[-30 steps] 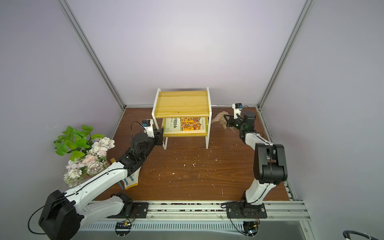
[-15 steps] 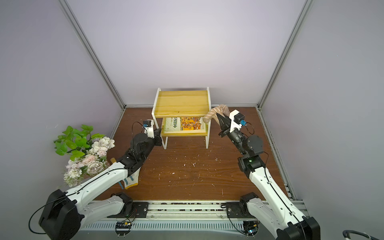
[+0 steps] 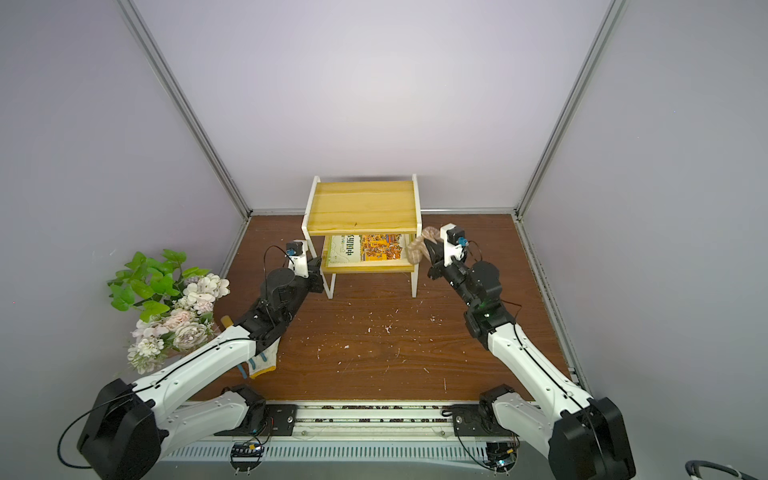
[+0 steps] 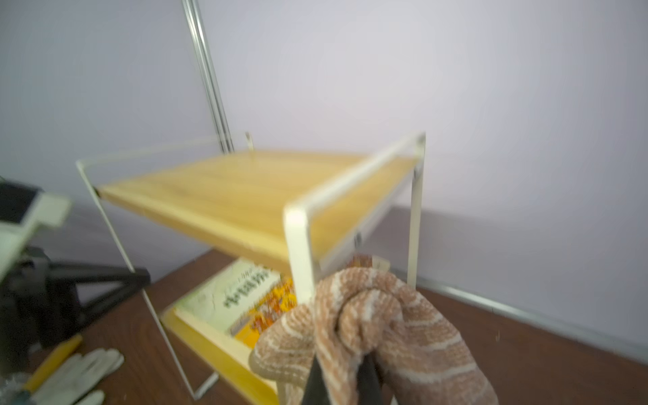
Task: Wipe the bookshelf clean with a cloth
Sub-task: Wipe the dust from the shelf.
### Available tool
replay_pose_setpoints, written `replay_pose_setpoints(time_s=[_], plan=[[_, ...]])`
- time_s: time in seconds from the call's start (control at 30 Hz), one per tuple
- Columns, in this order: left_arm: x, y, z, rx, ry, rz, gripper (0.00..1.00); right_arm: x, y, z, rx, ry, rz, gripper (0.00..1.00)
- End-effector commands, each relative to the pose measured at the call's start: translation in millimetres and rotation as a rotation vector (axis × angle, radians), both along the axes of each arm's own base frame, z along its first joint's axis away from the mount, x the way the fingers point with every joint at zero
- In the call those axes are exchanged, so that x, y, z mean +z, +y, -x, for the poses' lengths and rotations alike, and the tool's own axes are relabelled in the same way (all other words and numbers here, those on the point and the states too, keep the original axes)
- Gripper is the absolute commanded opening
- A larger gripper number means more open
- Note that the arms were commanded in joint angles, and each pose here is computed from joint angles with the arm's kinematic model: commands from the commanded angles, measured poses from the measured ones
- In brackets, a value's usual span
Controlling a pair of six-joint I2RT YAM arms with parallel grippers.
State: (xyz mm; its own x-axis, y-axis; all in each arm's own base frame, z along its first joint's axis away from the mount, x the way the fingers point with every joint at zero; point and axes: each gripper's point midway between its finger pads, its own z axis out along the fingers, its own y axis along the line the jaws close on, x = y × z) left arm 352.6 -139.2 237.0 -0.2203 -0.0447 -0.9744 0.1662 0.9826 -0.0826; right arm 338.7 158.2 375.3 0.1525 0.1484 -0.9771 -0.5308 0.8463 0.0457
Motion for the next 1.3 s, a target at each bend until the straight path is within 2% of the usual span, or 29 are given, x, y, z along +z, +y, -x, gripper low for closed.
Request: replay_pose_setpoints(time_s=[0.0,0.07,0.13,0.17,0.33,0.43,0.5,0.57,0.67,0.83,0.9,0.97,1.07,1.1,1.13,1.2,1.27], plan=[[-16.7,-8.1,0.3,-0.032,0.052,0.033,0.01,54.5,0.0,30.0,0.044,-0.179,-0.051,0.00],[-17.6,-8.0,0.2,-0.029,0.050,0.044,0.01,3.6,-3.2,11.7,-0.012,-0.049,-0.012,0.00],[-16.0,-9.9,-0.1,-0.038,0.050,0.049,0.01,-19.2,-0.7,6.6,-0.008,0.010,0.013,0.00],[-15.8,-11.2,-0.3,-0.043,0.052,0.048,0.01,-14.4,2.2,7.6,0.010,0.000,0.017,0.00],[-15.7,-11.4,-1.1,-0.040,0.051,0.052,0.01,66.4,7.4,16.8,0.042,-0.173,0.009,0.00],[-17.1,-11.6,-1.5,-0.039,0.060,0.054,0.01,88.7,6.6,10.1,0.024,-0.211,-0.008,0.00],[-17.9,-12.6,-1.6,-0.043,0.064,0.055,0.01,84.7,9.8,-8.2,0.002,-0.152,0.024,0.00],[-18.8,-12.3,-1.7,-0.041,0.067,0.055,0.01,60.9,15.8,-31.2,-0.008,-0.053,0.055,0.00],[-21.0,-11.7,-1.8,-0.039,0.068,0.049,0.01,23.7,20.4,-42.7,0.000,0.060,0.081,0.00],[-21.4,-10.9,-4.8,-0.032,0.068,0.020,0.01,16.4,23.0,-54.1,-0.009,0.113,0.120,0.00],[-21.1,-12.2,-5.0,-0.041,0.066,0.000,0.01,17.1,31.3,-70.0,0.004,0.138,0.129,0.00],[-21.5,-14.3,-4.7,-0.059,0.067,-0.023,0.01,5.9,42.1,-103.7,-0.003,0.181,0.160,0.00],[-22.7,-17.5,-3.6,-0.086,0.071,-0.048,0.01,-7.1,43.4,-159.9,-0.093,0.247,0.207,0.00],[-22.8,-18.8,-3.3,-0.094,0.072,-0.055,0.01,-4.8,43.5,-168.2,-0.105,0.270,0.223,0.00],[-22.4,-19.0,-3.4,-0.097,0.072,-0.061,0.01,-5.7,44.9,-167.2,-0.094,0.298,0.244,0.00],[-22.6,-16.4,-4.1,-0.086,0.069,-0.074,0.01,-2.1,42.2,-151.3,-0.079,0.276,0.251,0.00],[-22.0,-14.3,-4.5,-0.082,0.062,-0.086,0.01,11.4,27.4,-117.0,-0.094,0.208,0.244,0.00]])
